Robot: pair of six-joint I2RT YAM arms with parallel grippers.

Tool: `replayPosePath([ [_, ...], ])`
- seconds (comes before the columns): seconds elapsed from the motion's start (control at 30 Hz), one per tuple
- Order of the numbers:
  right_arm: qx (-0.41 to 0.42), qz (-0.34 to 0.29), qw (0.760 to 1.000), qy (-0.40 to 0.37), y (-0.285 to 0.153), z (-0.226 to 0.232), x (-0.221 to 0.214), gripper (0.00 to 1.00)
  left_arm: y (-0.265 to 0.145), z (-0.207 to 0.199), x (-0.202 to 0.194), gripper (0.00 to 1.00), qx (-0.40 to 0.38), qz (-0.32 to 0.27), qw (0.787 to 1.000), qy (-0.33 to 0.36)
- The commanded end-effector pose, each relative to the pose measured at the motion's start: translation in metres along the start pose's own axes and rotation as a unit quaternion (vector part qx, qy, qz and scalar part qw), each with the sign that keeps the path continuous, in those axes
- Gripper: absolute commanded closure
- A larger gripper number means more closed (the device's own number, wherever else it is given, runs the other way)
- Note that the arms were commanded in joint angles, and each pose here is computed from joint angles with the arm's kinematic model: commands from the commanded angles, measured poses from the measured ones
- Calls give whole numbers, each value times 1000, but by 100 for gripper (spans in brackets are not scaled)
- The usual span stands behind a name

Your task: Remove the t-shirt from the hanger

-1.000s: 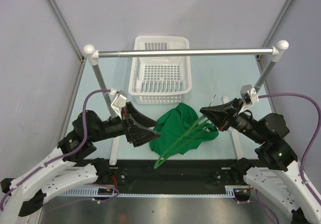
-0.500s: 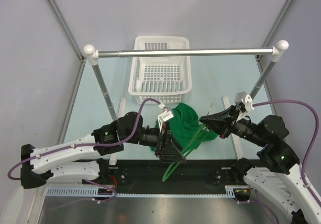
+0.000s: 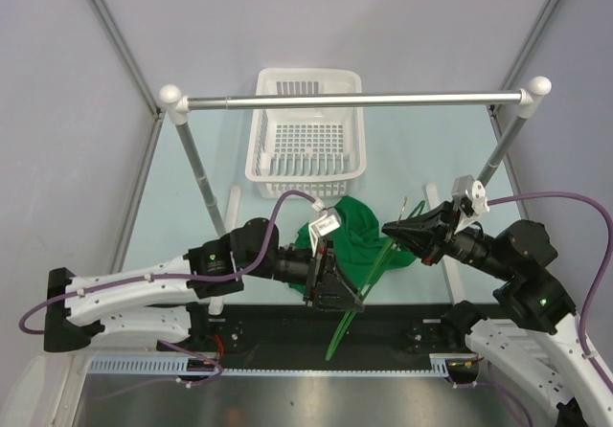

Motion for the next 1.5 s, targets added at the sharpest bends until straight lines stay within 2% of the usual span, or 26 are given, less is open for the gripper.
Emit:
replayPosePath([
  [0.0,16,-37,999,-18,-4,10,21,100,5,-13,15,58,-22,-34,999,5],
  [0.03,16,-38,999,-18,-4,10,21,100,5,-13,16,59,-17,-36,999,2],
  [0.23,18,-45,999,-15,-5,12,22,100,12,-14,24,79,-13,-53,998,-9],
  [0.3,9,-44,999,-10,-5,11,22,97,13,-16,28,95,-14,-57,998,-11],
  [0.33,5,-43,999,-8,-5,10,22,94,14,-17,29,99,-10,-61,998,-14],
  [0.4,0,-39,999,-4,-7,11,22,90,13,-20,33,100,-9,-70,997,-14],
  [0.5,-15,-35,999,10,-10,11,22,69,12,-26,41,100,11,-90,996,-23],
  [0.53,-32,-33,999,17,-13,10,20,51,11,-27,42,100,22,-100,994,-29],
  [0.6,-52,-36,998,23,-19,12,22,26,7,-33,47,100,21,-118,992,-36],
  [0.63,-71,-32,997,28,-24,11,21,9,7,-34,50,100,26,-128,991,-36],
  [0.67,-80,-34,996,32,-27,13,22,1,6,-35,52,100,28,-135,990,-37],
  [0.8,-105,-57,992,33,-49,26,37,0,10,-41,63,100,31,-146,988,-31],
  [1.0,-198,-100,974,46,-79,32,51,0,20,-46,76,100,22,-154,987,-29],
  [1.13,-223,-105,968,53,-85,32,56,0,24,-45,77,100,18,-149,988,-29],
  [1.3,-299,-140,940,87,-90,23,59,0,21,-41,71,100,29,-151,988,-32],
  [1.47,-273,-208,931,125,-103,38,73,0,14,-37,66,100,42,-166,985,-38],
])
Point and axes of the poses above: each gripper's point midway between its finger pads, its own y axis out along the fingers, its own z axis along the line the jaws close on, x = y × z, the point moved 10 cm from there along -y, back along the fingers, and after that the axes turned 5 degrees about y, right-handed, at the moved point
